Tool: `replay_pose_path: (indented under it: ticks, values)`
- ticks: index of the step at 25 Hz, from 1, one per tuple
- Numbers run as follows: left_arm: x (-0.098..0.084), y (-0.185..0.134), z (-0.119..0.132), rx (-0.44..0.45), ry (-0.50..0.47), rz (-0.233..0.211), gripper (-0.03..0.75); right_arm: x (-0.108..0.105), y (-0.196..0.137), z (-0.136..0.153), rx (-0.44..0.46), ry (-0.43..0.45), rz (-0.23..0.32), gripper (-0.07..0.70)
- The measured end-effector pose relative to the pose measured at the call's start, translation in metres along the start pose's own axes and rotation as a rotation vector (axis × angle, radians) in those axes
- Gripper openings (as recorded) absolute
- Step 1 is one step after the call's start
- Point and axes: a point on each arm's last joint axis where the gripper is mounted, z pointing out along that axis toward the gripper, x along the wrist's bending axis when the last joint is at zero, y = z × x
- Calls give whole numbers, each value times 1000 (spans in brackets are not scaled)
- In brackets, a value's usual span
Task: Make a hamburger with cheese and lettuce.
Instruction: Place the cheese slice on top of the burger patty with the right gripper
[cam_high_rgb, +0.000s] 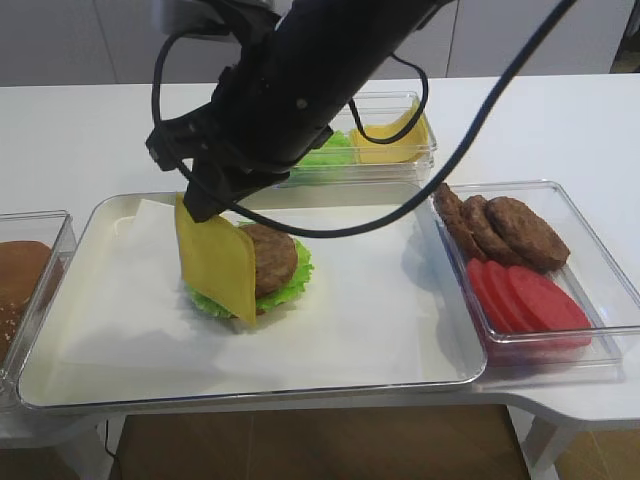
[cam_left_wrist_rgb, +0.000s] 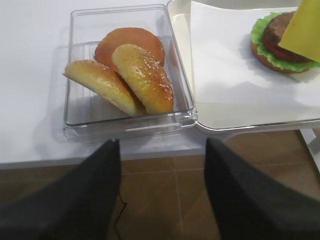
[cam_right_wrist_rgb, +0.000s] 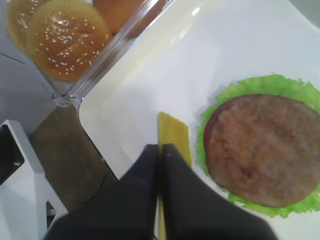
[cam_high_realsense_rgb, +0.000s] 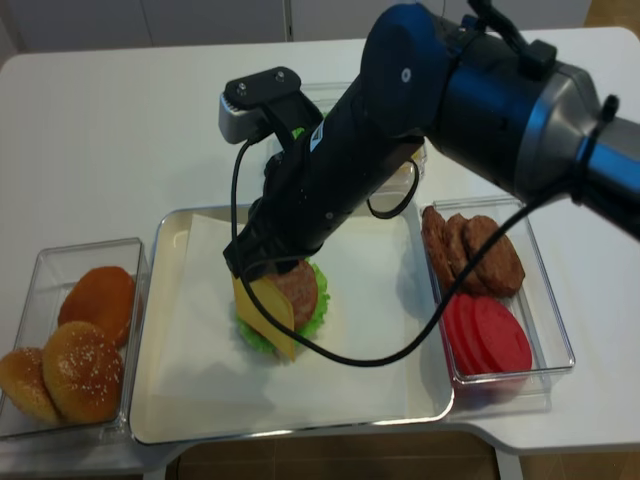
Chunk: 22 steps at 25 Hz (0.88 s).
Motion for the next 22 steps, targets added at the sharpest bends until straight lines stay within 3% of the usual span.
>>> replay_pose_path:
  ticks: [7, 17, 22]
  values:
    - [0, 0, 0, 0, 0, 0, 403, -6, 2, 9, -11, -12, -9, 3]
    - [0, 0, 0, 0, 0, 0, 403, -17, 1, 11, -4, -124, -101, 3]
    - [0, 0, 0, 0, 0, 0, 403, -19, 3, 10, -24, -147, -116, 3]
